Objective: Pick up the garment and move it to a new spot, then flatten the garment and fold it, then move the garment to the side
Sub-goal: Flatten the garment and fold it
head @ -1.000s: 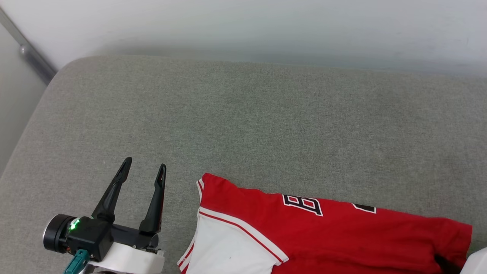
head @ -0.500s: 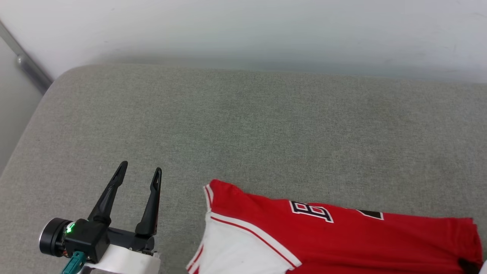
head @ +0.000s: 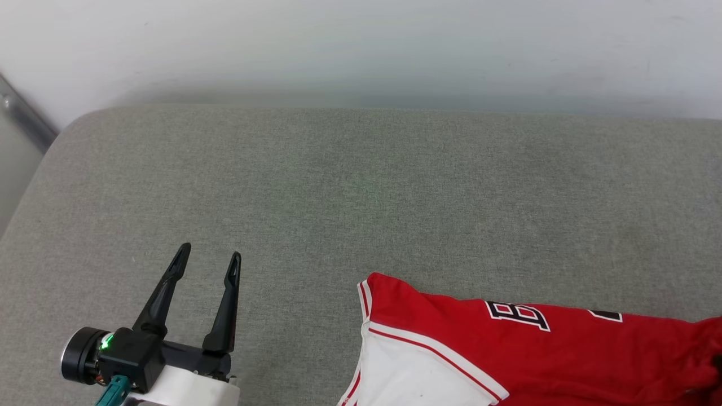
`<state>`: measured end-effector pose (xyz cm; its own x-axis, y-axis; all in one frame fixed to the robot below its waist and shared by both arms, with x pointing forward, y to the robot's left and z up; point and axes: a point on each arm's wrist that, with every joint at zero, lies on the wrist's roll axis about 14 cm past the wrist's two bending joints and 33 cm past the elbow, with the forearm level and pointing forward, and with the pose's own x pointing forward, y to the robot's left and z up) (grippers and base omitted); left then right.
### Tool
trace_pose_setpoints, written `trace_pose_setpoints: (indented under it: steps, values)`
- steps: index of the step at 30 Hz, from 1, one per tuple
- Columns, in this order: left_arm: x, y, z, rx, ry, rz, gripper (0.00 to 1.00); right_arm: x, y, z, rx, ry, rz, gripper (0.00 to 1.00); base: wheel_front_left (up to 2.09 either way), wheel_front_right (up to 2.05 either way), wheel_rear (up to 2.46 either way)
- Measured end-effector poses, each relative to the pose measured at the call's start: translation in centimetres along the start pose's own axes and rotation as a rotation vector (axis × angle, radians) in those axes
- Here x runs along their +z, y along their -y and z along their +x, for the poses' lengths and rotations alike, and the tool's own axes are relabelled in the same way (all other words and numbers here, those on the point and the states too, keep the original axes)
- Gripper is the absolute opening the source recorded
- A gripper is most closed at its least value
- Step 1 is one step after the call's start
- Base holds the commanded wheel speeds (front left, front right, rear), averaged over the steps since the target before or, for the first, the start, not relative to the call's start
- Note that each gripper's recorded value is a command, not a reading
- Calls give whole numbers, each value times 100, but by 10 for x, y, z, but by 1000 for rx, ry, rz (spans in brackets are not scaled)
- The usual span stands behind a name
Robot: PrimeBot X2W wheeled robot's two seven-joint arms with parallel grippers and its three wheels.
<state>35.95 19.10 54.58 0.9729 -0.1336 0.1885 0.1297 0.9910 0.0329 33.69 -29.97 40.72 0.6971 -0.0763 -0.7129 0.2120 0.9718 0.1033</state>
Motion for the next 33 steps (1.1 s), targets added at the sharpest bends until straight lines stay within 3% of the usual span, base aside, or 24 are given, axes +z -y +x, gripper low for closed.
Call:
trace_pose_setpoints:
  steps: [4,22,33]
  values:
    - [1,3,-1,-8,3,-2,100,3,-26,-7,71,14,-52,0,0,0,0]
    - [10,-2,-16,17,17,5,100,-21,-216,-54,605,-60,-128,0,0,0,0]
    - [12,-7,-29,44,15,8,100,-39,-282,-61,813,-85,-105,0,0,0,0]
